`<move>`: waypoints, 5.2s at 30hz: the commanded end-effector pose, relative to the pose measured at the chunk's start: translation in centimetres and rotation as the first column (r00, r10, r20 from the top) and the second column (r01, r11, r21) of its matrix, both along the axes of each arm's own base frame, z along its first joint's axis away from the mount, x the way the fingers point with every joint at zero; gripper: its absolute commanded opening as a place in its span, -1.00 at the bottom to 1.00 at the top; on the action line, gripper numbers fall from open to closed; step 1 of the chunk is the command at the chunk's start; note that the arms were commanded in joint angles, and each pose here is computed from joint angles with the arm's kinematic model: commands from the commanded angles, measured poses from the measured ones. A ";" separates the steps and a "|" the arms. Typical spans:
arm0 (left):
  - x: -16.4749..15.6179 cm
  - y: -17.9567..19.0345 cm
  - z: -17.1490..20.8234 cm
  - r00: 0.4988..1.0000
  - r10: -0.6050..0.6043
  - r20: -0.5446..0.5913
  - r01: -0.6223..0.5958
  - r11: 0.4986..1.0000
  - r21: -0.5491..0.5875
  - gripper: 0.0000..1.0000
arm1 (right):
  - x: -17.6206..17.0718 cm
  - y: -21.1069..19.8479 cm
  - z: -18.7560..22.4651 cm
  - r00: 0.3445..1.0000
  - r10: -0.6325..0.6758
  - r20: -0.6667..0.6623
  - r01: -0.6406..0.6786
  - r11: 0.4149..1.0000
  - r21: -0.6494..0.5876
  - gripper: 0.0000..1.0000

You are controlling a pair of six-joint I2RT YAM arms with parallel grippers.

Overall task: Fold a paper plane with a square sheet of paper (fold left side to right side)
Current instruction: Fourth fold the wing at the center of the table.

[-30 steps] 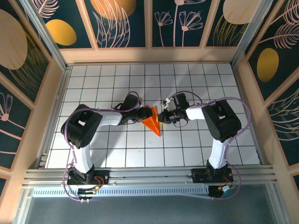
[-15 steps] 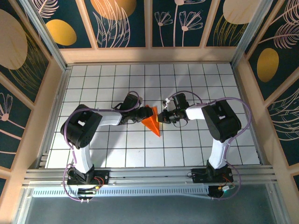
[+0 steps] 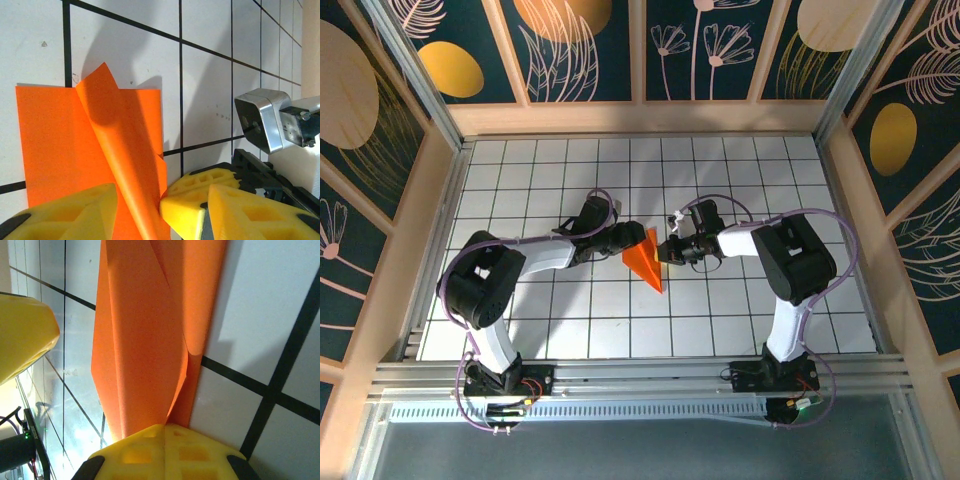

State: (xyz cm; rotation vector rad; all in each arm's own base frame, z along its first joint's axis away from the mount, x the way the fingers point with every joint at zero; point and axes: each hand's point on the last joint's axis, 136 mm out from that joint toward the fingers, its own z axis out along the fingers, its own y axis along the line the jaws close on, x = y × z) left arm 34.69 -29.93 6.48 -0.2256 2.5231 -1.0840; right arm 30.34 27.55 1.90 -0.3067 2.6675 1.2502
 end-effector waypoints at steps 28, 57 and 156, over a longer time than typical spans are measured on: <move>-1.5 -1.4 -5.4 0.992 -0.088 -0.096 0.090 0.996 0.014 -0.98 | -0.5 -1.8 -3.9 0.999 -0.038 -0.024 0.033 0.982 -0.186 -1.00; -2.4 0.7 -8.5 0.987 -0.048 -0.154 0.071 0.987 0.144 -1.00 | 3.1 0.5 4.1 0.993 -0.060 0.101 0.060 0.998 -0.004 -0.54; -2.1 0.7 -8.3 0.988 -0.040 -0.146 0.062 0.987 0.147 -1.00 | -9.0 0.2 -0.4 0.983 0.057 -0.175 -0.062 0.998 -0.025 -1.00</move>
